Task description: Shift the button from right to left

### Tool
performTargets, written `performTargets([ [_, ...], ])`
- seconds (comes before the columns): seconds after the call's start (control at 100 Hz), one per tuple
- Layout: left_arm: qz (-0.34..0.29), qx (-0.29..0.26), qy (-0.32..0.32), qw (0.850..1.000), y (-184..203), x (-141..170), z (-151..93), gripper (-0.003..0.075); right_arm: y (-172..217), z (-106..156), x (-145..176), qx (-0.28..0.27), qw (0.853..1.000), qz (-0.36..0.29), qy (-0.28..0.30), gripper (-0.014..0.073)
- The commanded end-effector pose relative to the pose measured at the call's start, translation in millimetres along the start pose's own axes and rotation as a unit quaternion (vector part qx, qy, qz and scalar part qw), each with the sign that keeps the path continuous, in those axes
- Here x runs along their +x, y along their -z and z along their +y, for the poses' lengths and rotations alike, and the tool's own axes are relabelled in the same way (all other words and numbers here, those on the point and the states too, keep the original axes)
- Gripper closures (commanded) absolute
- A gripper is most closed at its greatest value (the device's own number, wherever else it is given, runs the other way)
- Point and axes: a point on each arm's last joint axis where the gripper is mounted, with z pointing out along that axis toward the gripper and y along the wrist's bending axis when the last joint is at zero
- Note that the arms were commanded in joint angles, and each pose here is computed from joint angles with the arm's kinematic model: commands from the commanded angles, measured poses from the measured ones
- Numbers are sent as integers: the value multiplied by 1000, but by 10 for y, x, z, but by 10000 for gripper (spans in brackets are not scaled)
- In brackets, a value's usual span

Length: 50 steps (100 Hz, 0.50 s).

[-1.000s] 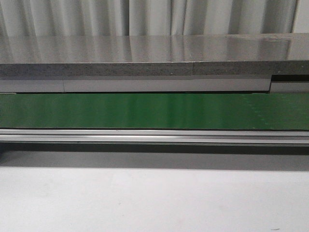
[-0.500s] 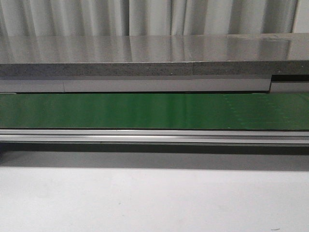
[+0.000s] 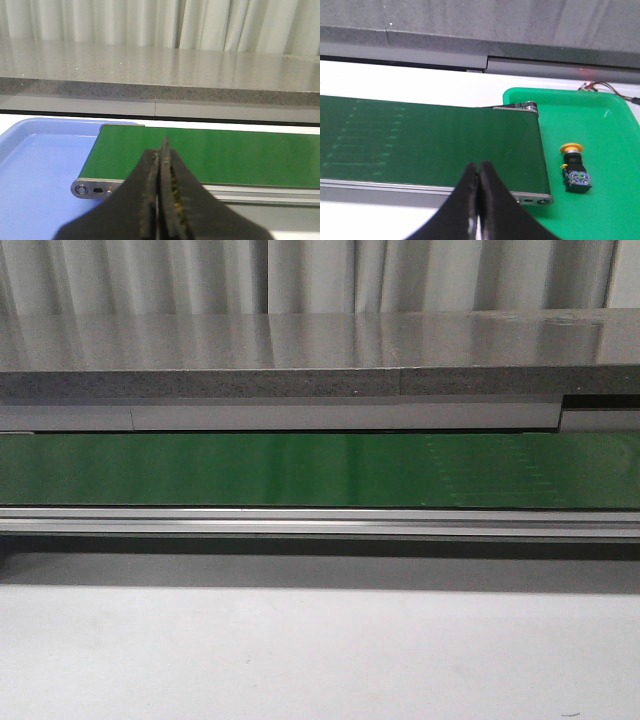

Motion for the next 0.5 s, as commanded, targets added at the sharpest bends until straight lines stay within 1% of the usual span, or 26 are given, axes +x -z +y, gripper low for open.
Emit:
performTargets([
  [0.0,-29,1,8,1000,6,69,6,741,-73,-43,-239,19,1000,-18,-7,661],
  [0.19,-29,1,8,1000,6,69,6,741,-290,-227,-364,81,996,42,-14,661],
  [0.41,-29,1,8,1000,6,69,6,741,-481,-481,-440,140,984,102,-44,661],
  [0.49,-29,1,8,1000,6,69,6,741,-578,-574,-437,154,978,135,-48,661],
])
